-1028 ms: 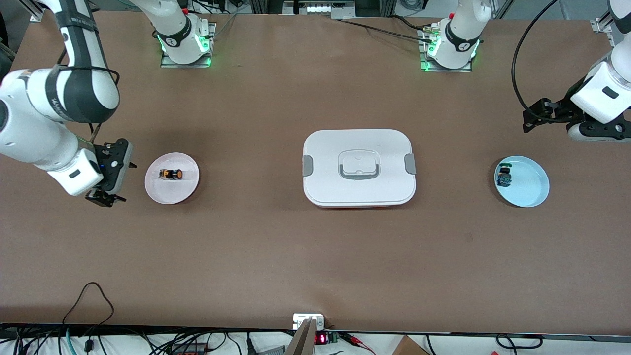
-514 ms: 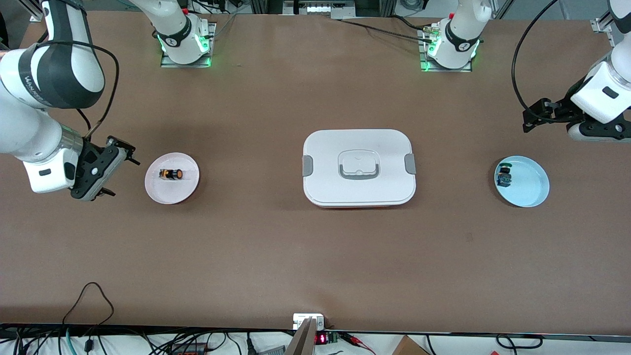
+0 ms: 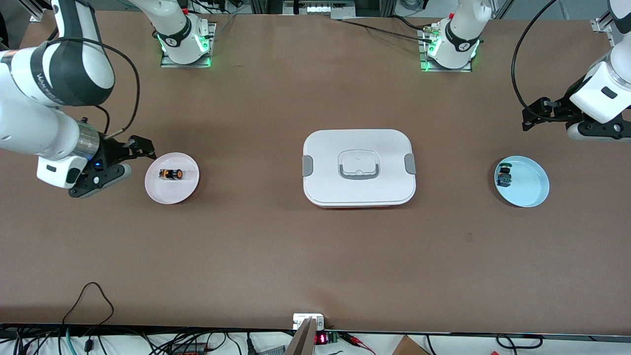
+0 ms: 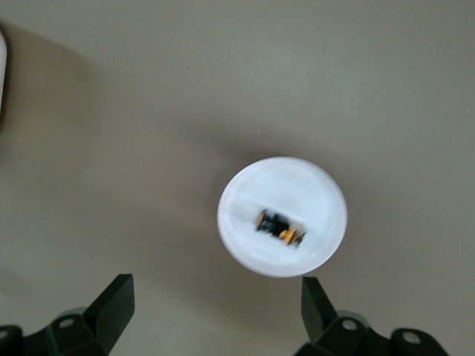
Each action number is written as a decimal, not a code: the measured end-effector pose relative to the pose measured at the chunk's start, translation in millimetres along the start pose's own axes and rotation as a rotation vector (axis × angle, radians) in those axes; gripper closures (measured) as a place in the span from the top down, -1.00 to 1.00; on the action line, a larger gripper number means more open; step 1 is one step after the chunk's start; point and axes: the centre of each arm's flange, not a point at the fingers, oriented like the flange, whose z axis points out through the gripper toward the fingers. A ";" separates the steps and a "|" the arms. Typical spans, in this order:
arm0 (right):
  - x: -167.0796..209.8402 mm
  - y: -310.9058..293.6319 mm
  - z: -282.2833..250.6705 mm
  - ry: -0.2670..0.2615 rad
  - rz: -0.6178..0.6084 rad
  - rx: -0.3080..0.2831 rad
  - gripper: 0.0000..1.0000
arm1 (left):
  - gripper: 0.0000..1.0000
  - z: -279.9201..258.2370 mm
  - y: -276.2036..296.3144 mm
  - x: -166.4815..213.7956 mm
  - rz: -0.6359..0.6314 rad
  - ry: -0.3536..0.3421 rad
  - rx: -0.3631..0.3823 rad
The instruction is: Transfer orange switch to right arm and place
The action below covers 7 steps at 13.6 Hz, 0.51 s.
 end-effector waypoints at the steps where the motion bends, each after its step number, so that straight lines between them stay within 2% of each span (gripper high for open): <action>1: -1.9 -14.9 -0.7 -0.028 0.063 0.003 1.00 | 1.00 0.1 0.0 -0.1 0.000 -0.001 0.000; 3: -5.8 -39.5 -6.8 -0.059 0.127 -0.013 1.00 | 1.00 -0.3 0.0 -0.1 0.000 0.000 0.000; 7: -15.4 -33.1 -33.1 -0.028 0.160 -0.071 1.00 | 1.00 -1.3 0.0 -0.1 0.000 0.002 0.000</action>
